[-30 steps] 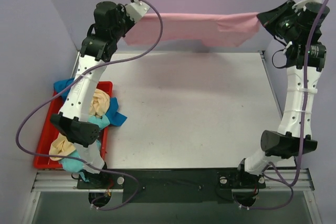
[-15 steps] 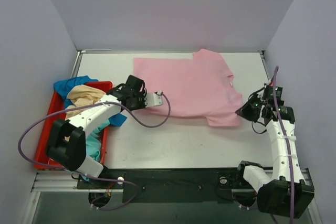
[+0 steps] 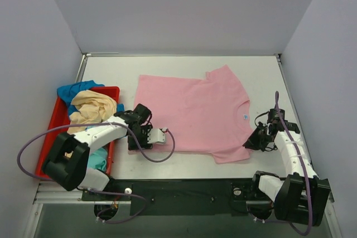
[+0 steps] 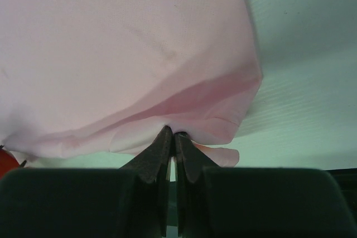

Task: Fold and stack the t-shirts
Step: Flatten out the tshirt, then fold the flattened tshirt in 1/3 of the way

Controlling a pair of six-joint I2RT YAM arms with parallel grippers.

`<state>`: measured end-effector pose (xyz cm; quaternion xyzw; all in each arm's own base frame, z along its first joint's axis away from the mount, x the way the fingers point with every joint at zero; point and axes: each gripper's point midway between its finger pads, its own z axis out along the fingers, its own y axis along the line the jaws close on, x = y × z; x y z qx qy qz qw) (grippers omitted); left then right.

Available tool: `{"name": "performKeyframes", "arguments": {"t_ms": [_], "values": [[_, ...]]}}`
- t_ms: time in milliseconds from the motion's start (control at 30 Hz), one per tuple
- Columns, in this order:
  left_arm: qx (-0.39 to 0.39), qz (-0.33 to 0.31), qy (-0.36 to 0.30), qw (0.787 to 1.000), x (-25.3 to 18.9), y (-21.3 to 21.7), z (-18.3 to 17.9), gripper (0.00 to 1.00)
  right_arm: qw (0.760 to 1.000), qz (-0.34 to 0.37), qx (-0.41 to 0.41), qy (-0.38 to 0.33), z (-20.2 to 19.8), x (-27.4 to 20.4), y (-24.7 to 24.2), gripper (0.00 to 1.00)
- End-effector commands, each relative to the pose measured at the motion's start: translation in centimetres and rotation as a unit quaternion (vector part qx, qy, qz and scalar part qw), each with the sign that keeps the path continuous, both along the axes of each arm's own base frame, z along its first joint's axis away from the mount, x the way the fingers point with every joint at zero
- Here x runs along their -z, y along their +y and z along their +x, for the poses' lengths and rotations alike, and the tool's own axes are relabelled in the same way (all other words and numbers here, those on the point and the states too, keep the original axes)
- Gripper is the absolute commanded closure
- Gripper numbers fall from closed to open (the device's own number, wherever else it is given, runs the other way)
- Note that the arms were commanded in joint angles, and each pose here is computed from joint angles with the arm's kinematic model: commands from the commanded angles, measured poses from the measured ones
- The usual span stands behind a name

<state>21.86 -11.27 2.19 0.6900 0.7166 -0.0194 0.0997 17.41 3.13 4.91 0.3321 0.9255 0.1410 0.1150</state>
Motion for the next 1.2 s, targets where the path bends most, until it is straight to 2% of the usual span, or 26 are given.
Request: {"name": "performKeyframes", "arguments": {"t_ms": [0, 100, 133, 200, 233, 267, 333, 400, 433, 500, 600, 767, 967, 1033, 1067, 1100, 1167], "values": [[0.024, -0.034, 0.003, 0.999, -3.5, -0.1, -2.7, 0.35, 1.0, 0.0, 0.006, 0.012, -0.5, 0.3, -0.1, 1.0], [0.022, -0.09, -0.002, 0.996, -6.7, -2.0, -3.8, 0.32, 1.0, -0.017, 0.018, 0.006, -0.3, 0.1, -0.7, 1.0], [0.025, -0.095, 0.02, 0.995, -7.0, -2.2, -5.0, 0.34, 0.999, -0.023, 0.022, 0.005, -0.3, 0.1, -0.9, 1.0], [0.019, -0.092, 0.039, 0.995, -7.2, -2.3, -6.0, 0.49, 0.999, -0.027, 0.024, 0.008, -0.4, 0.2, -1.0, 1.0], [0.016, -0.082, 0.047, 0.995, -6.5, -2.0, -6.5, 0.61, 0.999, -0.026, 0.024, 0.009, -0.4, 0.2, -1.0, 1.0], [0.022, -0.067, 0.039, 0.997, -6.0, -1.6, -6.5, 0.63, 0.999, -0.023, 0.024, 0.01, -0.5, 0.3, -0.9, 1.0], [0.023, -0.025, 0.016, 0.999, -3.9, -0.2, -6.2, 0.63, 0.999, -0.021, 0.023, 0.014, -0.6, 0.4, -0.9, 1.0], [0.015, 0.004, -0.014, 1.0, -2.3, 0.8, -5.2, 0.58, 0.999, -0.022, 0.022, 0.012, -0.4, 0.4, -0.9, 1.0], [0.009, 0.007, -0.024, 1.0, -1.6, 0.9, -4.8, 0.52, 0.999, -0.022, 0.021, 0.011, -0.4, 0.3, -0.9, 1.0], [0.009, 0.008, -0.029, 1.0, -1.1, 0.8, -4.4, 0.46, 0.999, -0.023, 0.021, 0.009, -0.3, 0.2, -1.0, 1.0], [0.008, 0.025, -0.037, 0.999, -0.1, 1.3, -4.1, 0.41, 1.0, -0.021, 0.02, 0.009, -0.3, 0.2, -0.8, 1.0], [0.001, 0.037, -0.065, 0.997, 1.2, 1.9, -3.2, 0.41, 1.0, -0.023, 0.018, 0.001, -0.1, 0.0, -0.9, 1.0], [-0.006, 0.022, -0.078, 0.997, 1.4, 1.7, -3.2, 0.52, 1.0, -0.02, 0.015, -0.005, 0.4, -0.4, -0.9, 1.0], [-0.006, 0.009, -0.089, 0.996, 1.2, 1.3, -2.9, 0.62, 1.0, -0.019, 0.014, -0.006, 0.4, -0.4, -0.9, 1.0], [-0.008, 0.001, -0.092, 0.996, 1.0, 1.1, -2.7, 0.75, 1.0, -0.019, 0.014, -0.007, 0.4, -0.5, -0.9, 1.0], [-0.011, -0.008, -0.091, 0.996, 0.8, 0.7, -2.7, 1.0, 1.0, -0.017, 0.014, -0.008, 0.4, -0.6, -0.8, 1.0], [-0.026, -0.019, -0.082, 0.996, 0.2, 0.3, -2.9, 1.0, 1.0, -0.01, 0.015, -0.01, 0.3, -0.7, -0.6, 1.0]]}}
